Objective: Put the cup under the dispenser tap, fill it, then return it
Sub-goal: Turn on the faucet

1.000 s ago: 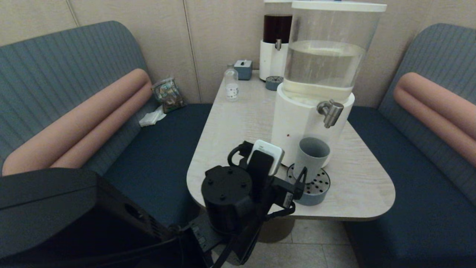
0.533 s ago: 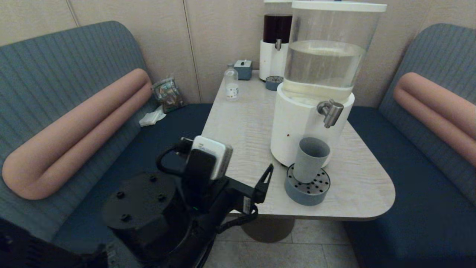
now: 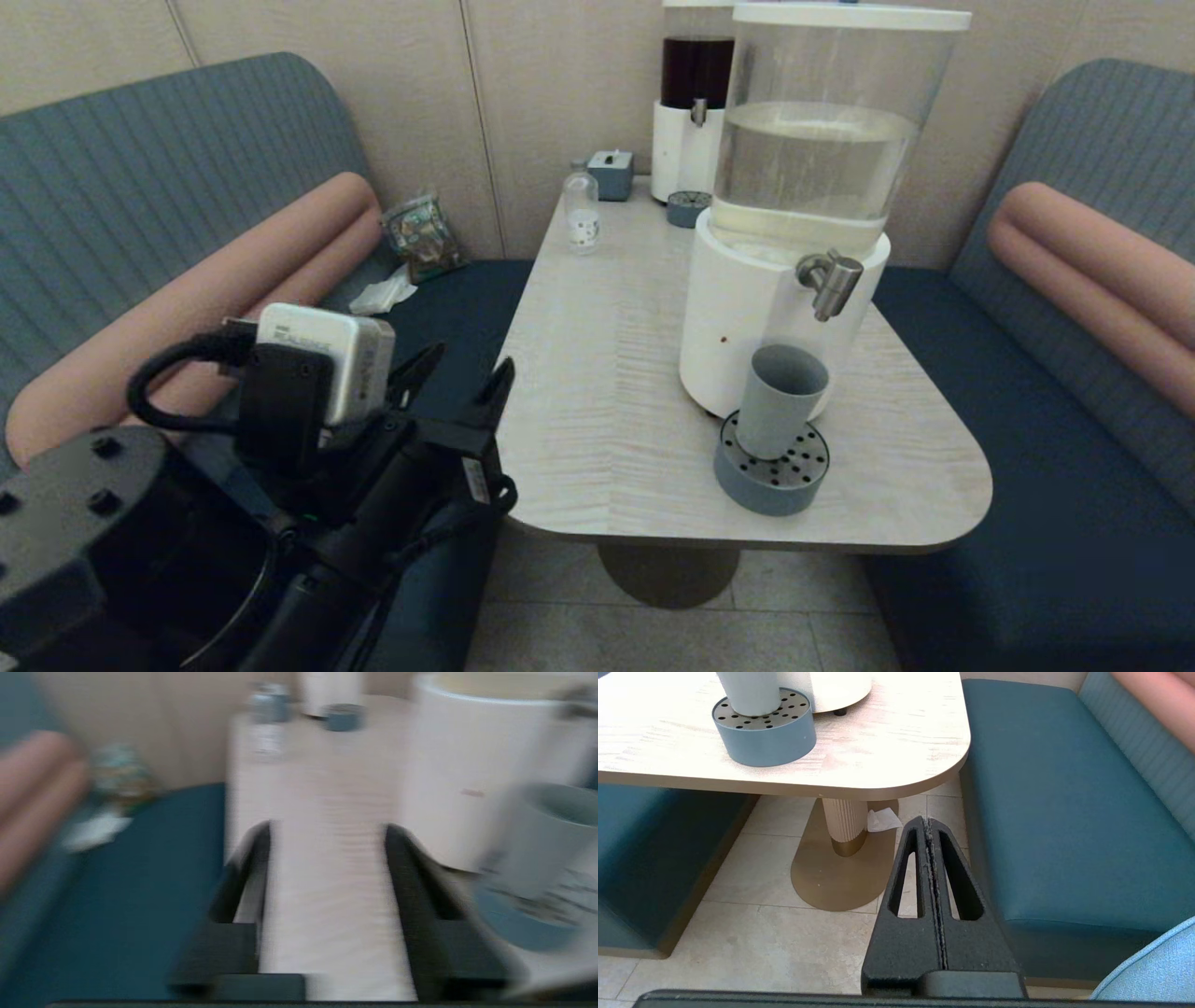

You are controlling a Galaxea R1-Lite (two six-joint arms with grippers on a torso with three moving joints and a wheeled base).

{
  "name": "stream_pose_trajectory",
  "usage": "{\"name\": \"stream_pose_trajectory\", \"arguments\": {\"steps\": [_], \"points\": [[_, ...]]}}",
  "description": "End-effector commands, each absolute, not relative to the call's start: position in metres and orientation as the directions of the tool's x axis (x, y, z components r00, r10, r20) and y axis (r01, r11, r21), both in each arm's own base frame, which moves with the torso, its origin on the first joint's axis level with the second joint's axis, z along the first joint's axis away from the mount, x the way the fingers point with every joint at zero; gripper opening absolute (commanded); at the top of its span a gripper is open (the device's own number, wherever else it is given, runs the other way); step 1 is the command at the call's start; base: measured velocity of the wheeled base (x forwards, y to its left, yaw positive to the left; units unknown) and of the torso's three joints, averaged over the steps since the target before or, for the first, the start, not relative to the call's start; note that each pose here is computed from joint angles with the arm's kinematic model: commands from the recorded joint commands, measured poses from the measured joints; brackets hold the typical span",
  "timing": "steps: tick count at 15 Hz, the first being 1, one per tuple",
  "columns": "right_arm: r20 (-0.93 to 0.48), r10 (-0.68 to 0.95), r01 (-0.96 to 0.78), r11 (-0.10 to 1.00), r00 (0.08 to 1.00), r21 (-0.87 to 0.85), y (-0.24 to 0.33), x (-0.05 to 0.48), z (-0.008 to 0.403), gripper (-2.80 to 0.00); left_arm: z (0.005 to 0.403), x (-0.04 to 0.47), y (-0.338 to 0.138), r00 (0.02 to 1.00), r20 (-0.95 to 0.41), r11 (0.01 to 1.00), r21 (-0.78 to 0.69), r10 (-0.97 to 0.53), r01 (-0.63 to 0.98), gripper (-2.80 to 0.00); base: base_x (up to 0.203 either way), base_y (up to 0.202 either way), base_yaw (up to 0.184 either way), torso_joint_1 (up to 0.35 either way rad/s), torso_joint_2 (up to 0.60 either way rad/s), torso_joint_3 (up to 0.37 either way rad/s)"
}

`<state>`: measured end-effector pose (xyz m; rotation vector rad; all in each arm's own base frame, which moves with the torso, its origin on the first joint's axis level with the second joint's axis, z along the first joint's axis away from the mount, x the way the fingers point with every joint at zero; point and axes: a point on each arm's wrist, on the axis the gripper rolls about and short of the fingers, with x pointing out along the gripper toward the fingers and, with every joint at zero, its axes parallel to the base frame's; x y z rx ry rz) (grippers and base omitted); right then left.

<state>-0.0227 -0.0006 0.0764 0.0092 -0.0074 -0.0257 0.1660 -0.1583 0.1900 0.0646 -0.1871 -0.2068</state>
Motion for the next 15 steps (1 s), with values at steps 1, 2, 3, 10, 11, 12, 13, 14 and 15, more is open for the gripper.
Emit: {"name": "stream_pose_trajectory", "arguments": {"steps": [1, 2, 3, 10, 11, 12, 13, 14, 15], "points": [[0.008, -0.026, 0.026, 1.000, 1.000, 0.009, -0.001, -0.023, 0.076, -2.80, 0.196, 0.170, -0.144, 0.970, 0.201, 0.990, 0.069, -0.133, 0.122, -2.80, 0.000, 0.000, 0.000, 0.000, 0.00, 0.000], [0.008, -0.026, 0.026, 1.000, 1.000, 0.009, -0.001, -0.023, 0.076, -2.80, 0.195, 0.173, -0.136, 0.978, 0.195, 0.995, 0.078, -0.075, 0.061, -2.80, 0.000, 0.000, 0.000, 0.000, 0.00, 0.000], [0.008, -0.026, 0.026, 1.000, 1.000, 0.009, -0.001, -0.023, 0.076, -2.80, 0.194, 0.170, -0.128, 0.981, 0.192, 0.997, 0.080, -0.038, 0.023, -2.80, 0.000, 0.000, 0.000, 0.000, 0.00, 0.000], [0.008, -0.026, 0.026, 1.000, 1.000, 0.009, -0.001, -0.023, 0.076, -2.80, 0.188, 0.157, -0.066, 0.937, 0.148, 0.938, 0.099, 0.316, -0.332, -2.80, 0.000, 0.000, 0.000, 0.000, 0.00, 0.000], [0.008, -0.026, 0.026, 1.000, 1.000, 0.009, -0.001, -0.023, 0.076, -2.80, 0.187, 0.153, -0.056, 0.923, 0.145, 0.922, 0.104, 0.356, -0.372, -2.80, 0.000, 0.000, 0.000, 0.000, 0.00, 0.000], [0.008, -0.025, 0.025, 1.000, 1.000, 0.009, -0.001, -0.023, 0.076, -2.80, 0.185, 0.149, -0.047, 0.909, 0.138, 0.906, 0.113, 0.393, -0.409, -2.80, 0.000, 0.000, 0.000, 0.000, 0.00, 0.000], [0.008, -0.025, 0.024, 1.000, 1.000, 0.009, -0.001, -0.023, 0.076, -2.80, 0.184, 0.145, -0.039, 0.894, 0.136, 0.889, 0.114, 0.428, -0.443, -2.80, 0.000, 0.000, 0.000, 0.000, 0.00, 0.000], [0.008, -0.026, 0.026, 1.000, 1.000, 0.009, -0.001, -0.023, 0.076, -2.80, 0.185, 0.139, -0.030, 0.870, 0.140, 0.866, 0.109, 0.472, -0.487, -2.80, 0.000, 0.000, 0.000, 0.000, 0.00, 0.000], [0.008, -0.026, 0.026, 1.000, 1.000, 0.009, -0.001, -0.023, 0.076, -2.80, 0.184, 0.132, -0.019, 0.839, 0.143, 0.835, 0.102, 0.525, -0.541, -2.80, 0.000, 0.000, 0.000, 0.000, 0.00, 0.000]]}}
